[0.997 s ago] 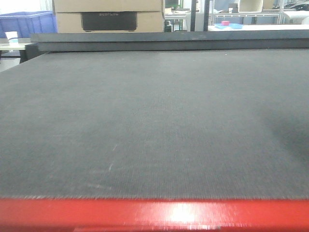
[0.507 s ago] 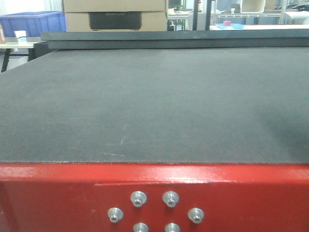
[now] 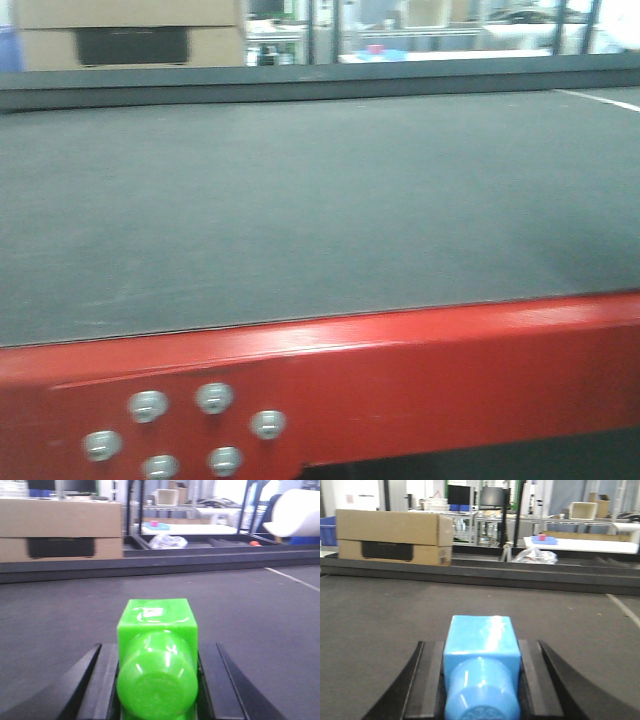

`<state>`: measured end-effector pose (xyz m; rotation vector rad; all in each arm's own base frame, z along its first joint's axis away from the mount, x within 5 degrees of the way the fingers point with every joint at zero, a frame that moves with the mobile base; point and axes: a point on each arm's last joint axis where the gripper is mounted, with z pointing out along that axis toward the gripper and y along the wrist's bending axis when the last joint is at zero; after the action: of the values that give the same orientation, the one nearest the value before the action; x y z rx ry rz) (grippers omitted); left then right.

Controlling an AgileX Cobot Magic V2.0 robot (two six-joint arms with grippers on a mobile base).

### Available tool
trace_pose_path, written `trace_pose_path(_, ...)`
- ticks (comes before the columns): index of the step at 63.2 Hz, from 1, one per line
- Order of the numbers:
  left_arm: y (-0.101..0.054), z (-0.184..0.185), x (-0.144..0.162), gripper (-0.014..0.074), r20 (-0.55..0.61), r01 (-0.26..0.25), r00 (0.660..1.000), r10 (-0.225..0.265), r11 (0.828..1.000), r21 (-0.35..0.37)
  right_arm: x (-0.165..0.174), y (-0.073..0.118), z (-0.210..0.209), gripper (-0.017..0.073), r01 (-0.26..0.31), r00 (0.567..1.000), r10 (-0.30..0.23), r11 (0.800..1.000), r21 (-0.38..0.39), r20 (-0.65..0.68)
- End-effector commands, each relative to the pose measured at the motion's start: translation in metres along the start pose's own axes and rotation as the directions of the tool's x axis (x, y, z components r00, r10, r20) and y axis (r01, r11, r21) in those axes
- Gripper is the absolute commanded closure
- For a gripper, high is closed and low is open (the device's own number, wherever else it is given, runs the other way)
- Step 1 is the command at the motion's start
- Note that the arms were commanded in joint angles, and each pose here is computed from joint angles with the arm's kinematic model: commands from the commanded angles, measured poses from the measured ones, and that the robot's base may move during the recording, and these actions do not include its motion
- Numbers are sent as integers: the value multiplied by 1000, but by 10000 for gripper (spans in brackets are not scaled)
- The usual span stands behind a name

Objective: Grab block from conveyor and place in blue bin
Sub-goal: 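Drive the base away from the conveyor holding both blocks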

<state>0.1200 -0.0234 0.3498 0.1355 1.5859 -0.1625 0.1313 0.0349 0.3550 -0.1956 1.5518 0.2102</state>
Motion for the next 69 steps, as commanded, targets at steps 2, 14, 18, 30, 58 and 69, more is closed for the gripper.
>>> trace_pose_path(2,-1,-1,-2,704,26,-7,1000,6,1000,8,-3,0,-1,721,8,999,-8,1000,-3,32)
trace_pose_path(14,-1,-1,-2,704,26,-7,1000,6,1000,8,-3,0,-1,721,8,999,-8,1000,-3,32)
trace_pose_path(18,-1,-1,-2,704,26,-7,1000,6,1000,8,-3,0,-1,721,8,999,-8,1000,-3,32)
trace_pose_path(30,-1,-1,-2,704,26,-7,1000,6,1000,8,-3,0,-1,721,8,999,-8,1000,-3,32)
trace_pose_path(58,-1,-1,-2,704,26,-7,1000,6,1000,8,-3,0,-1,721,8,999,-8,1000,-3,32)
trace_pose_path(69,-1,-1,-2,704,26,-7,1000,6,1000,8,-3,0,-1,721,8,999,-8,1000,-3,32)
